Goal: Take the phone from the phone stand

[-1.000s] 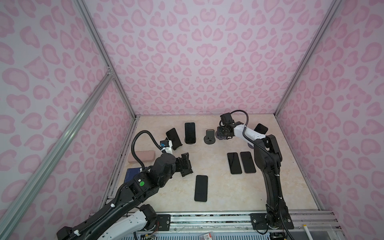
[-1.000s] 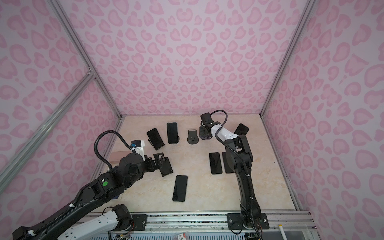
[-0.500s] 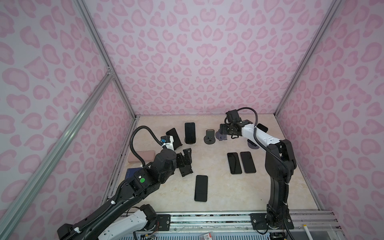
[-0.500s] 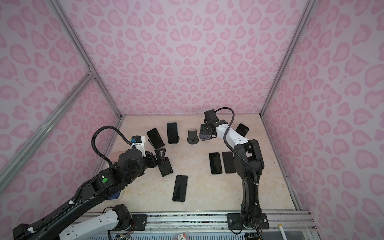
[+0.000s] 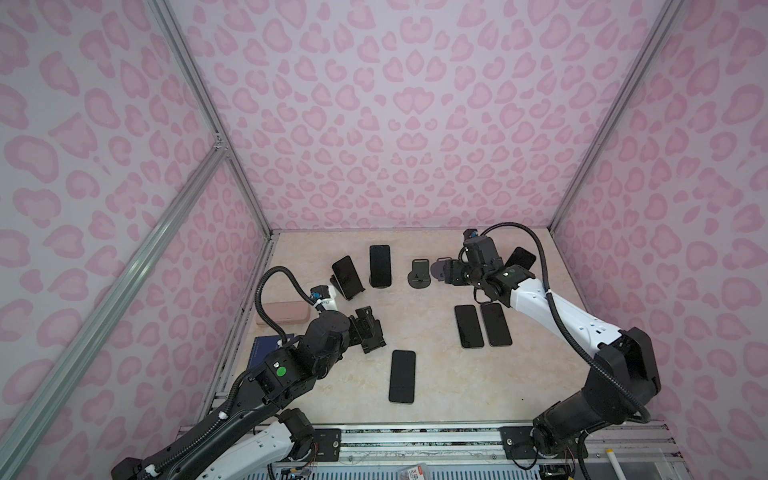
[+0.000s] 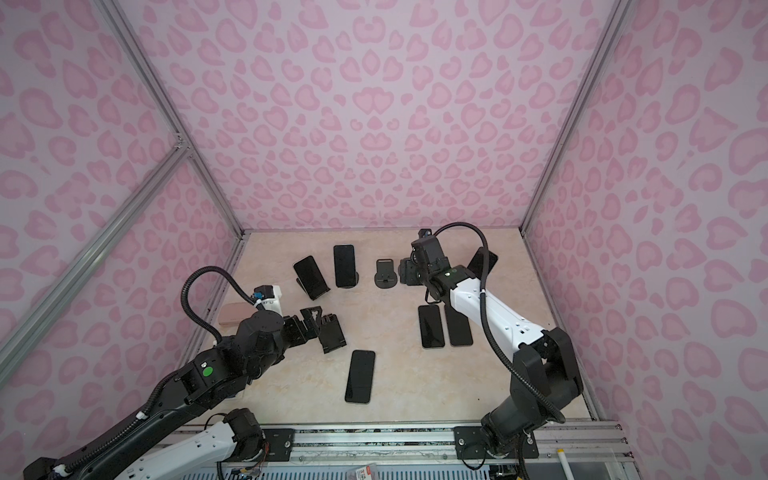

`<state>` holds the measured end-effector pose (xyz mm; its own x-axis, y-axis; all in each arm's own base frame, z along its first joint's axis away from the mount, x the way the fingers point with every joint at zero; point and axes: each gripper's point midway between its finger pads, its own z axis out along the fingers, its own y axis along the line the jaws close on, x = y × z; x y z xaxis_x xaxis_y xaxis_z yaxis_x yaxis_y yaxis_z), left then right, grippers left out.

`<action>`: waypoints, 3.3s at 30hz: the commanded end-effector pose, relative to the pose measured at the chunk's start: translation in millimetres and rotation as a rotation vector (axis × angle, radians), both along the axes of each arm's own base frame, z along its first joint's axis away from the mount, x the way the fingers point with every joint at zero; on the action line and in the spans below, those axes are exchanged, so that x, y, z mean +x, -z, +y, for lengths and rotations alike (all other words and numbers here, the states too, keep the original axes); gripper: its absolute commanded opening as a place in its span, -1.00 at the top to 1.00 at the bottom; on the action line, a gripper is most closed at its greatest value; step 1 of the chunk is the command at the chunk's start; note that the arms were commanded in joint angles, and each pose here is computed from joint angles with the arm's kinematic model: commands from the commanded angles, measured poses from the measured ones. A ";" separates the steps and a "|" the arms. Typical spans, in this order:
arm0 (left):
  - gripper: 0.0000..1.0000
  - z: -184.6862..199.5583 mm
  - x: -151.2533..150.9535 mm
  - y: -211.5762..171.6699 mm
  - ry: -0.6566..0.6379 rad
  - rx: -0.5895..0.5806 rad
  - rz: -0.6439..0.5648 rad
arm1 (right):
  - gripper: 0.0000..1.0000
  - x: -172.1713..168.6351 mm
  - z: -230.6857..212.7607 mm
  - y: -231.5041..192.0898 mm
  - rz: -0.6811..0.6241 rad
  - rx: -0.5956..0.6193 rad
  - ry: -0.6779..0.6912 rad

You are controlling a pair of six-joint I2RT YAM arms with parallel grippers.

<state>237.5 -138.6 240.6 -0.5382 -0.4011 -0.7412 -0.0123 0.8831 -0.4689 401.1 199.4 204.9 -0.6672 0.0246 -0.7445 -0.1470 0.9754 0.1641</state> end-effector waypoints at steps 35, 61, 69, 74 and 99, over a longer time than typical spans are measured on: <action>-0.91 37.3 27.0 -9.2 -0.068 0.159 -0.044 | -0.99 116.1 209.3 48.9 -0.043 -0.021 -0.016; -0.91 41.9 21.1 -17.5 -0.068 0.138 -0.076 | -0.99 129.3 214.4 86.7 -0.049 -0.035 0.084; -0.91 40.5 20.8 -17.7 -0.061 0.132 -0.075 | -0.99 129.6 215.4 105.2 -0.031 -0.046 0.090; -0.91 41.4 20.1 -17.5 -0.061 0.135 -0.077 | -0.85 127.7 212.6 112.4 -0.018 -0.070 0.092; -0.90 40.9 21.8 -18.7 -0.064 0.134 -0.081 | -0.51 116.8 222.7 83.3 -0.058 -0.083 -0.005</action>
<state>255.5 -96.5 250.8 -0.4806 -0.3140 -0.8188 -0.0461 0.9414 -0.3340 513.8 418.1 110.0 -0.6565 -0.0458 -0.7530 -0.1452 0.9872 0.0666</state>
